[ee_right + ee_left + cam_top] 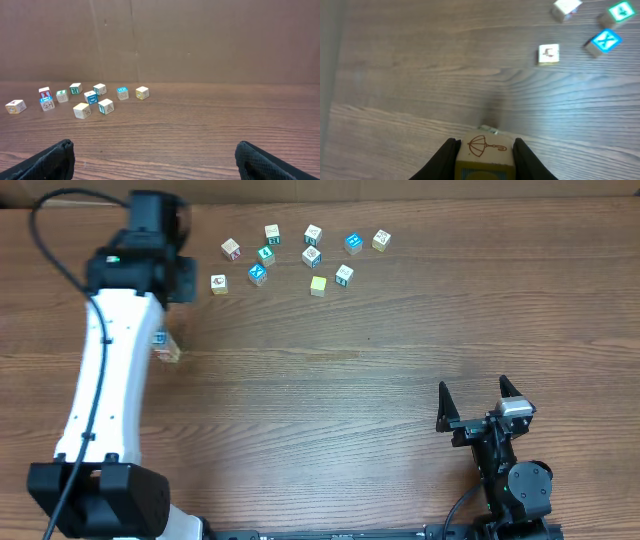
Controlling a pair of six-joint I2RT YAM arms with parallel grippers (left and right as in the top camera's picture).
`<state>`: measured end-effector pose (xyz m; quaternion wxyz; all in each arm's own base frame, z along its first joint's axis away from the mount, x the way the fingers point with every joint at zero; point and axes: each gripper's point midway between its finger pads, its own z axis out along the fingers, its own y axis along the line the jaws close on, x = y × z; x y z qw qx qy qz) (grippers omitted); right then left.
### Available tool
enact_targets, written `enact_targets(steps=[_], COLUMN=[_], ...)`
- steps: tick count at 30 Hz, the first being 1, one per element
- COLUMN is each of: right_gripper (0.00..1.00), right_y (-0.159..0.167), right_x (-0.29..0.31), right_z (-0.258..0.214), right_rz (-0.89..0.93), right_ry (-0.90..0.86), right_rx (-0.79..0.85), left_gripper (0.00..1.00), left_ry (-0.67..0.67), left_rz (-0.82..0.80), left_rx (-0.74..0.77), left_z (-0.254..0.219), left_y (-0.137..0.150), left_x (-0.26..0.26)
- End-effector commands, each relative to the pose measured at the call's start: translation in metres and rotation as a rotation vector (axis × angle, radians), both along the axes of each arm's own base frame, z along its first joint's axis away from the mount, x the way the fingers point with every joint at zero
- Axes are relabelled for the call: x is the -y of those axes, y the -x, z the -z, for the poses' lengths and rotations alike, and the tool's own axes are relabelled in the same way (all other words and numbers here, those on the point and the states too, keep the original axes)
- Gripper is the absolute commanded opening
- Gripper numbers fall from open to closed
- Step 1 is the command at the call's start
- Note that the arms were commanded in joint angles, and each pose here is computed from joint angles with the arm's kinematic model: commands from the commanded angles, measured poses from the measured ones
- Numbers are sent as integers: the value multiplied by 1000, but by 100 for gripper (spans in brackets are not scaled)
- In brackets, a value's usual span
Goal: Form a tower
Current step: 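Carry the umbrella block left above the three-block stack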
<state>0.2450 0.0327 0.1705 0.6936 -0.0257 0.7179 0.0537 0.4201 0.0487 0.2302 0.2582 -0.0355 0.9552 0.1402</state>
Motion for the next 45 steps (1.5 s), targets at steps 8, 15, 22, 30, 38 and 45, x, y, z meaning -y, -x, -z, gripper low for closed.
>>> enact_targets(steps=[8,15,22,30,38,45], right_gripper=[100,100,100,100,100,100], right_y=[-1,-1,-1,-1,-1,-1], right_x=[1,1,1,1,1,1], right_z=[4,4,4,4,4,4], right_rz=[3,3,3,3,3,3], right_ry=[2,2,2,2,2,2], right_rx=[-5,-5,-5,-5,-5,-5], left_gripper=[25,26,25,26,28,28], left_ry=[142,146,156,159,152,163], left_rz=[0,-10,50,101,123,108], left_rx=[-70,-148,-261,-288,-303,-320], left_z=[21,50,92,100,101,104], left_y=[9,14,13,13,15,20], left_x=[-34,-44,-43,-40,-40,-39])
